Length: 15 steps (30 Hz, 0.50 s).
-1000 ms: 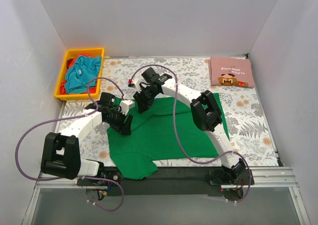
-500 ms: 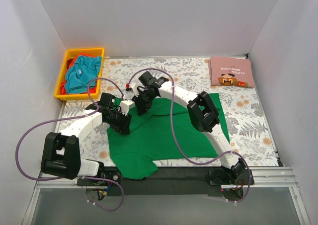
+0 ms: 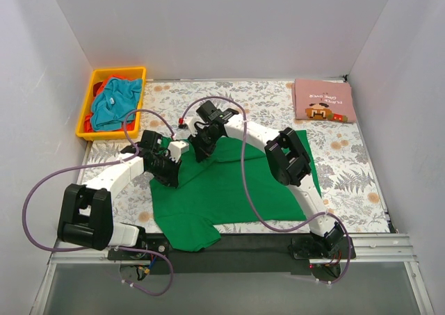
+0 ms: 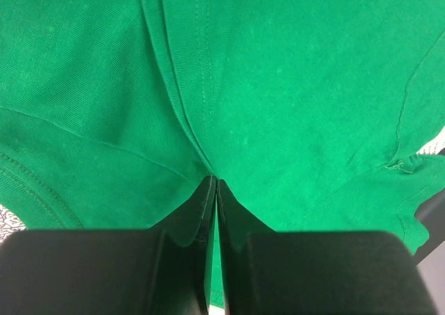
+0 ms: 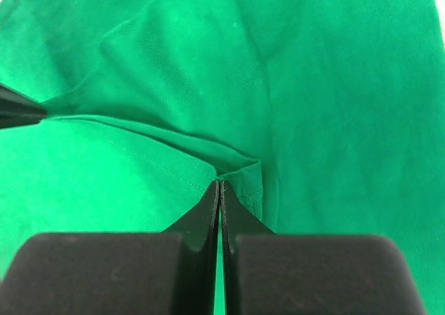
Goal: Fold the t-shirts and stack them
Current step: Fold the tshirt
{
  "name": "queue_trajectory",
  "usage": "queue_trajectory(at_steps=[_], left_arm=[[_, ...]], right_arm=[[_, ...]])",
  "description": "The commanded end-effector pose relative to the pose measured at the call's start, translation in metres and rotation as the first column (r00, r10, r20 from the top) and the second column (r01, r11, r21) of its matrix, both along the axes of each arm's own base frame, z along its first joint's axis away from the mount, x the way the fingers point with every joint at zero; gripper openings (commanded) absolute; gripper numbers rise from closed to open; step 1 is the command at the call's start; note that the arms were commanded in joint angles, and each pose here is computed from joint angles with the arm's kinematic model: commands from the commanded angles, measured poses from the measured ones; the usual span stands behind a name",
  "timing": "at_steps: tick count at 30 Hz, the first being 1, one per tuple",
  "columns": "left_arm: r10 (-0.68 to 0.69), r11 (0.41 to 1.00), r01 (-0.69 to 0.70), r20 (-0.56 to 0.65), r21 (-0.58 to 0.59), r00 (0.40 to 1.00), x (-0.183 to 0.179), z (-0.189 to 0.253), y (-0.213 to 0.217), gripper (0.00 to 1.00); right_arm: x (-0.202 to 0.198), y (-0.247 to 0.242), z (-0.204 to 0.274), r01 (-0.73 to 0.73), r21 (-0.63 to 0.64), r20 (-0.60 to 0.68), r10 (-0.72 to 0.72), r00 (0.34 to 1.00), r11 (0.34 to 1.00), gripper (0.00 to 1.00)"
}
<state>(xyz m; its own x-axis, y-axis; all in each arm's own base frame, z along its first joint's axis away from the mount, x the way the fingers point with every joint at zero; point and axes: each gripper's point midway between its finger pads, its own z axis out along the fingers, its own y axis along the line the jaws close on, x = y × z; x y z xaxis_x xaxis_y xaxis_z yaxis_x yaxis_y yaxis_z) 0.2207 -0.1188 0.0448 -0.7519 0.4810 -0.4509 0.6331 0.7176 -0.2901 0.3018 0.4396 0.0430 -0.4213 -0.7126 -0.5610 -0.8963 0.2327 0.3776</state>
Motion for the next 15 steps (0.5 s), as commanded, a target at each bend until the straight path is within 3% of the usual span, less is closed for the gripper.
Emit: queue_trajectory(at_steps=[1,4,6,7,10,15], left_arm=[[-0.012,1.0,0.012,0.039,0.0,0.999,0.0,0.008,0.0,0.01],[-0.007,1.0,0.006,0.043,0.022,0.999,-0.001,0.005,0.004,0.02],[0.007,0.999,-0.009,0.044,0.043,0.999,0.001,0.003,0.008,0.13],[0.014,0.999,-0.016,0.042,0.046,0.999,0.001,0.002,0.008,0.29],[0.017,0.998,-0.019,0.052,0.052,0.999,0.002,0.001,0.009,0.42],[0.02,0.998,-0.023,0.054,0.057,0.998,0.009,-0.005,0.009,0.43]], right_arm=[[0.001,0.005,0.051,-0.01,0.087,0.064,0.005,0.998,0.996,0.01],[-0.001,0.004,0.053,-0.014,0.088,0.067,0.008,0.998,0.996,0.01],[0.001,0.003,0.054,-0.011,0.089,0.068,0.005,0.998,0.996,0.01],[0.0,0.003,0.054,-0.012,0.09,0.067,0.006,0.998,0.996,0.01],[-0.001,0.004,0.052,-0.014,0.09,0.062,0.008,0.998,0.996,0.01],[-0.002,0.003,0.05,-0.014,0.087,0.055,0.009,0.998,0.996,0.01]])
